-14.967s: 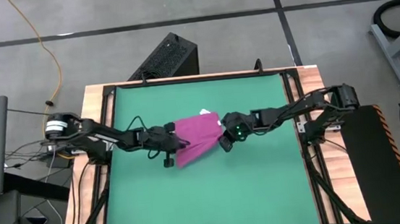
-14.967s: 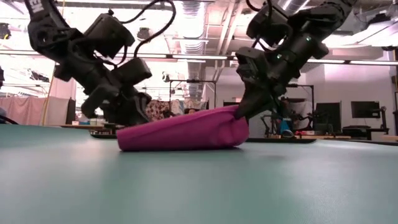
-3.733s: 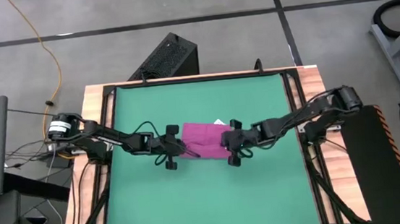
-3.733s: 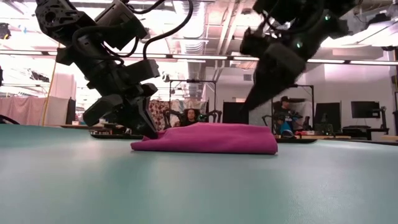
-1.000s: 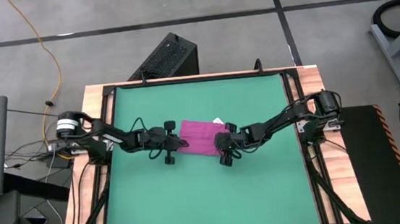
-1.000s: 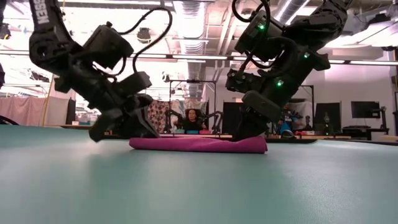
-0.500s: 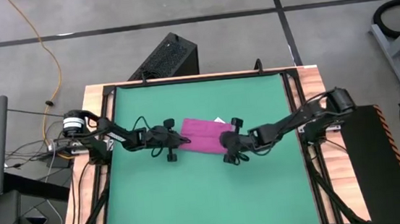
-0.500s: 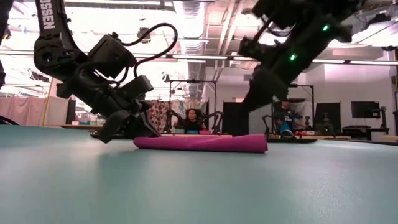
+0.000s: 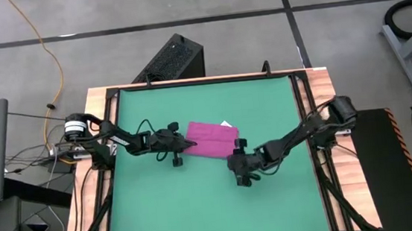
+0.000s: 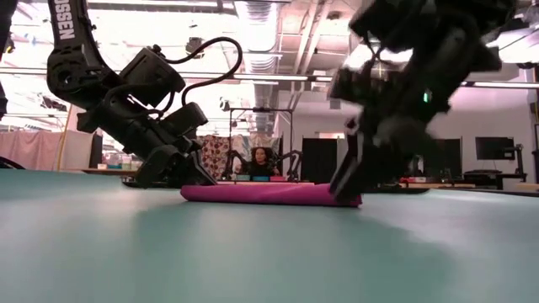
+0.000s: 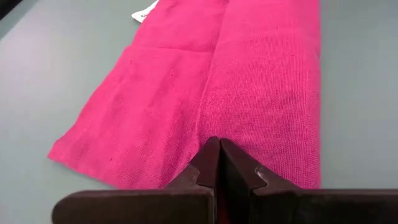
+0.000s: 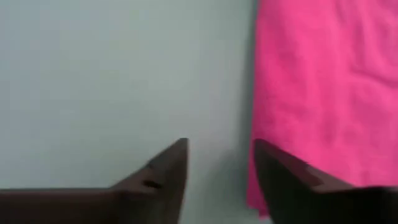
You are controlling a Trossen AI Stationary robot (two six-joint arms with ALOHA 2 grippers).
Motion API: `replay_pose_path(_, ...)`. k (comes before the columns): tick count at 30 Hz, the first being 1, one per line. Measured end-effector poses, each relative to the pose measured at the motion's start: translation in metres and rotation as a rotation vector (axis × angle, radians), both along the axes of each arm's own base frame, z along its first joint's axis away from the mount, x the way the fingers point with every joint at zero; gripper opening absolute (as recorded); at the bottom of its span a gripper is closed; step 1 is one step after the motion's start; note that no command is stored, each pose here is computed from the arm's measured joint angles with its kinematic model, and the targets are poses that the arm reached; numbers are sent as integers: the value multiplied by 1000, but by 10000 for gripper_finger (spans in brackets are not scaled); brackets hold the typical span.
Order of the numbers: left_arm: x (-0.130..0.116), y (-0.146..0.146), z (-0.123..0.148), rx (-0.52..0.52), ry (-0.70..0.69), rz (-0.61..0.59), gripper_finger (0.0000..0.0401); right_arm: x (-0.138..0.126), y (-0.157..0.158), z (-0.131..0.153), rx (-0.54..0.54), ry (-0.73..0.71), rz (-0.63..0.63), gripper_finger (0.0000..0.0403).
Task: Roll towel into tight, uniform cylinder
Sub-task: Roll the pink towel
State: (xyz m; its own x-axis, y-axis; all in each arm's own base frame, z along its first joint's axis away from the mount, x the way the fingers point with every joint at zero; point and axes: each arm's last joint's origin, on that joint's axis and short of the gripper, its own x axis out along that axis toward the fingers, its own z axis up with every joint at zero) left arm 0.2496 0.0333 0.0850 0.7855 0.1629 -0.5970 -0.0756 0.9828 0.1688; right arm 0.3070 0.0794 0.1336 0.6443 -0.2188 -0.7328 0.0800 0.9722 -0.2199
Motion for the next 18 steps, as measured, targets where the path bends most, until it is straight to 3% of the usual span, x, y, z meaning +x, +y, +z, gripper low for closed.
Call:
replay_pose_path(4, 0, 0, 0, 0, 2, -2, 0, 3, -1, -12, -68, 10, -49, 262)
replay_pose_path(9, 0, 0, 0, -4, 3, -2, 0, 1, 3, -7, -80, -4, -41, 255)
replay_pose_path(14, 0, 0, 0, -5, 3, -2, 0, -7, 5, 9, -191, -27, -57, 247)
replay_pose_path(18, 0, 0, -1, -5, 4, -2, 0, -7, -1, 5, -228, 6, -58, 246)
